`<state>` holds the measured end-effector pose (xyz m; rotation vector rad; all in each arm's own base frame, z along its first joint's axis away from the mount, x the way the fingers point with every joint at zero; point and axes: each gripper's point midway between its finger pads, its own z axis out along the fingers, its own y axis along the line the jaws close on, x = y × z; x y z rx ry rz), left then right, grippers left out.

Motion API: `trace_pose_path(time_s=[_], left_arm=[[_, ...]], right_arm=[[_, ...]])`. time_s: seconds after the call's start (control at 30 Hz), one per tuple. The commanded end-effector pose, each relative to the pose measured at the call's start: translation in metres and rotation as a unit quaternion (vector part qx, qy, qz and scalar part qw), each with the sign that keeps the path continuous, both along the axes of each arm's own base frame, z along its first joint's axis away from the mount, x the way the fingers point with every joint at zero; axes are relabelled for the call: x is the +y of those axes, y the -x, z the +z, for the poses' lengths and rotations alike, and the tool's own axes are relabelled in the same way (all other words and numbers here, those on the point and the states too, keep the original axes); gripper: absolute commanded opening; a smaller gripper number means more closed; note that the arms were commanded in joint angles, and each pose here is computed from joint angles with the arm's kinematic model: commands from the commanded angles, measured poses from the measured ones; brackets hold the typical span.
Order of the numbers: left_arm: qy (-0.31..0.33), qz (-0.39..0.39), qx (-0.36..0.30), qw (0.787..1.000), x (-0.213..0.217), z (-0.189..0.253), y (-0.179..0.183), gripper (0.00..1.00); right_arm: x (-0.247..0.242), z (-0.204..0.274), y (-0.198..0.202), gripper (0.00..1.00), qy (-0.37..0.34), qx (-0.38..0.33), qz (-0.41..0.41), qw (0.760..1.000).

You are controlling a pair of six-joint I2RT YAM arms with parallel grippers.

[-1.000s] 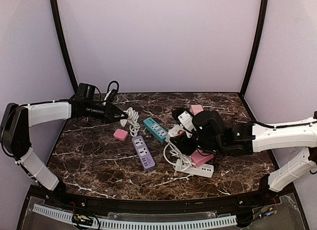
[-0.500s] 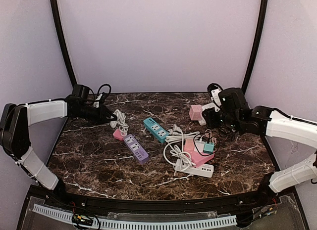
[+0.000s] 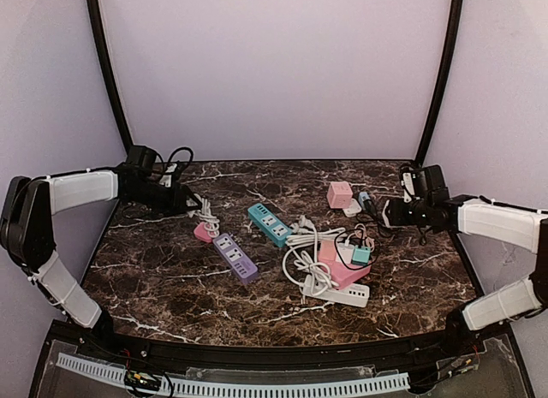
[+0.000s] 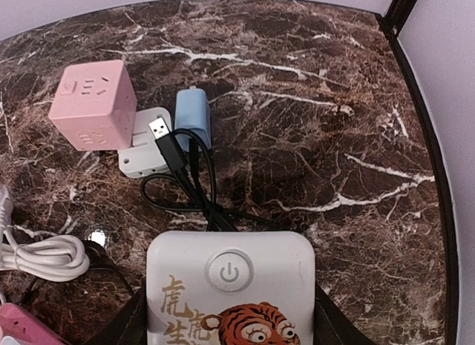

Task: Pull the plug off the socket
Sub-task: Place the plug at the center of the board.

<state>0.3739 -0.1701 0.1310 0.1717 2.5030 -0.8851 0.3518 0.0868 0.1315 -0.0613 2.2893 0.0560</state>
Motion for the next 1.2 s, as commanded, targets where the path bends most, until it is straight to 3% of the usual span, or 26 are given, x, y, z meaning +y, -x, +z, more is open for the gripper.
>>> trace_pose_path(time_s=[0.0, 0.17, 0.27, 0.37, 0.5, 0.8, 0.9, 1.17], left_arm=[[-0.021, 0.011, -0.006, 1.000, 0.009, 0.006, -0.004, 0.60], [-0.068, 0.050, -0.045, 0.995, 0.029, 0.020, -0.007, 0.89], [-0.089, 0.069, -0.080, 0.990, 0.040, 0.036, -0.008, 0.98], [-0.109, 0.086, -0.103, 0.985, 0.050, 0.045, -0.007, 0.99], [-0.106, 0.090, -0.129, 0.982, 0.052, 0.058, -0.005, 0.99], [-0.082, 0.073, -0.133, 0.985, 0.042, 0.061, -0.002, 0.98], [-0.078, 0.071, -0.140, 0.984, 0.039, 0.066, -0.001, 0.97], [-0.072, 0.032, -0.163, 0.984, 0.011, 0.077, 0.010, 0.96]], right_arm=[[0.002, -0.008, -0.023, 0.00, -0.049, -0.018, 0.006, 0.999], [-0.006, -0.040, -0.036, 0.00, -0.055, 0.017, -0.003, 0.998], [-0.010, -0.048, -0.044, 0.09, -0.062, 0.035, -0.008, 0.997], [-0.013, -0.047, -0.048, 0.36, -0.065, 0.031, -0.019, 0.997], [-0.012, -0.049, -0.050, 0.59, -0.076, 0.039, -0.023, 0.996], [-0.015, -0.029, -0.049, 0.92, -0.078, 0.016, -0.029, 0.996], [-0.016, -0.018, -0.046, 0.98, -0.074, 0.011, -0.029, 0.997], [-0.001, 0.026, -0.023, 0.99, -0.126, 0.002, 0.008, 0.992]])
